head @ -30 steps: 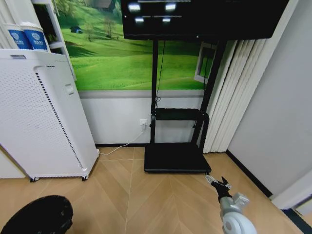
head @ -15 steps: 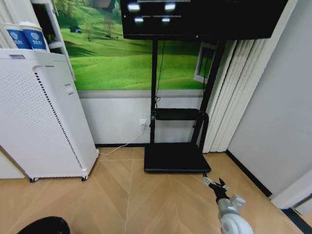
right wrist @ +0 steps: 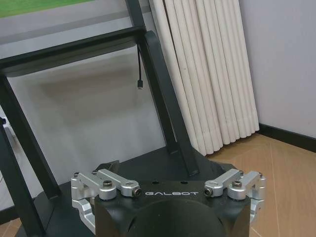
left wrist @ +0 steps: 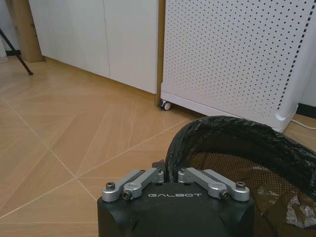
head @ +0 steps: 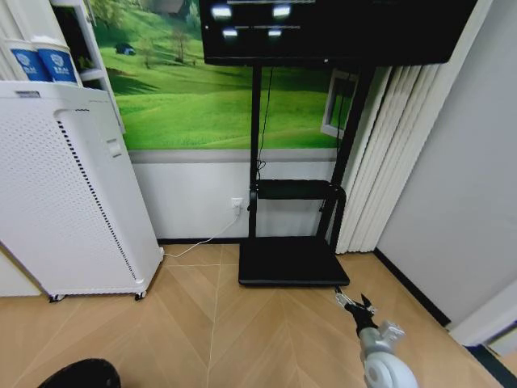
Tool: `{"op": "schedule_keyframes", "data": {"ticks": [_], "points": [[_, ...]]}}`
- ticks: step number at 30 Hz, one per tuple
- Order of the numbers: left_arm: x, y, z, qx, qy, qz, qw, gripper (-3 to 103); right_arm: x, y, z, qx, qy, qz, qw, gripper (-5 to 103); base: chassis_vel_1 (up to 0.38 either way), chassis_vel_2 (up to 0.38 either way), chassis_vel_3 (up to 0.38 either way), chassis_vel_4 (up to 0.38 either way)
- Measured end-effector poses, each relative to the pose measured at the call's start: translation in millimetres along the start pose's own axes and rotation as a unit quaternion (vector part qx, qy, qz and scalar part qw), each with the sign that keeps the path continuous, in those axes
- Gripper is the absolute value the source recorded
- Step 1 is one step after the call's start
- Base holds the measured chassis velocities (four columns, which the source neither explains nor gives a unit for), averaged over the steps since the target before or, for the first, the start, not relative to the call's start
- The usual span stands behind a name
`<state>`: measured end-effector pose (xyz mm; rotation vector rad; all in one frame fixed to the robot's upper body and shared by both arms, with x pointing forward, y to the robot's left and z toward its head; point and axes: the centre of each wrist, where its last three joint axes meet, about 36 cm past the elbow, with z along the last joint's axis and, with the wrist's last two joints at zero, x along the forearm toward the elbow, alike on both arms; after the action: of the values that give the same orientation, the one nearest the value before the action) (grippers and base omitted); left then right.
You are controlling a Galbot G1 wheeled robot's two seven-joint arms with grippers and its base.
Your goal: Pick up the trash bin and place the garbage on the floor into it.
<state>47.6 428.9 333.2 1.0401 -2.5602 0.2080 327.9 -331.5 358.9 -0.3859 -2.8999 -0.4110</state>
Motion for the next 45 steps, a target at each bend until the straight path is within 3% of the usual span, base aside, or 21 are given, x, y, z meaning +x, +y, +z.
{"op": "schedule_keyframes", "data": {"ticks": [15, 17, 20, 23, 25, 26, 30, 32, 36, 37, 39, 40, 43, 45], "points": [[16.5, -5.9, 9.6, -0.023, 0.028, -0.053, 0.998, 4, -5.5, -8.5, 3.2, 0.004, 0.0, -0.001, 1.0, 100, 0.0, 0.0, 0.0, 0.0], [19.7, -5.7, 7.3, -0.027, 0.039, -0.064, 0.9969, 19, -9.9, -11.0, 1.8, 0.006, -0.001, -0.001, 1.0, 100, 0.0, 0.0, 0.0, 0.0], [21.7, -4.8, 4.9, -0.03, 0.043, -0.072, 0.996, 25, -11.2, -11.0, 1.9, 0.004, -0.001, -0.002, 1.0, 100, 0.0, 0.0, 0.0, 0.0], [39.6, 0.1, -5.2, -0.043, 0.078, -0.091, 0.9919, 42, -13.5, 3.9, 4.4, -0.036, 0.022, -0.006, 0.999, 100, 0.0, 0.0, 0.0, 0.0], [45.6, 1.0, -7.3, -0.045, 0.087, -0.093, 0.9908, 42, -13.6, 9.4, 6.2, -0.042, 0.027, -0.009, 0.999, 100, 0.0, 0.0, 0.0, 0.0], [54.0, 2.7, -8.7, -0.049, 0.098, -0.096, 0.9893, 53, -14.6, 16.9, 8.3, -0.048, 0.033, -0.015, 0.998, 100, 0.0, 0.0, 0.0, 0.0], [65.8, 3.7, -12.8, -0.056, 0.105, -0.094, 0.9884, 58, -19.3, 23.9, 9.7, -0.052, 0.038, -0.02, 0.998, 100, 0.0, 0.0, 0.0, 0.0], [80.0, -2.8, -22.2, -0.056, 0.11, -0.081, 0.9891, 74, -26.9, 25.4, 8.1, -0.049, 0.04, -0.021, 0.998, 100, 0.0, 0.0, 0.0, 0.0], [90.7, -14.5, -26.8, -0.064, 0.116, -0.049, 0.99, 80, -31.4, 23.0, 7.3, -0.042, 0.041, -0.019, 0.998, 100, 0.0, 0.0, 0.0, 0.0], [96.4, -22.3, -27.8, -0.072, 0.123, -0.023, 0.9896, 80, -33.5, 20.8, 6.5, -0.038, 0.042, -0.017, 0.998, 100, 0.0, 0.0, 0.0, 0.0], [105.9, -38.6, -30.4, -0.09, 0.136, 0.041, 0.9857, 96, -35.0, 15.3, 6.2, -0.03, 0.043, -0.015, 0.999, 100, 0.0, 0.0, 0.0, 0.0], [105.9, -38.6, -30.4, -0.09, 0.136, 0.041, 0.9857, 96, -35.0, 15.3, 6.2, -0.03, 0.043, -0.015, 0.999, 100, 0.0, 0.0, 0.0, 0.0], [108.2, -56.8, -44.6, -0.109, 0.138, 0.124, 0.9766, 100, -31.5, 7.3, 7.6, -0.019, 0.044, -0.012, 0.999, 100, 0.0, 0.0, 0.0, 0.0], [105.5, -61.1, -50.2, -0.114, 0.131, 0.145, 0.9739, 100, -29.8, 4.4, 8.7, -0.017, 0.045, -0.011, 0.999, 100, 0.0, 0.0, 0.0, 0.0]]}}
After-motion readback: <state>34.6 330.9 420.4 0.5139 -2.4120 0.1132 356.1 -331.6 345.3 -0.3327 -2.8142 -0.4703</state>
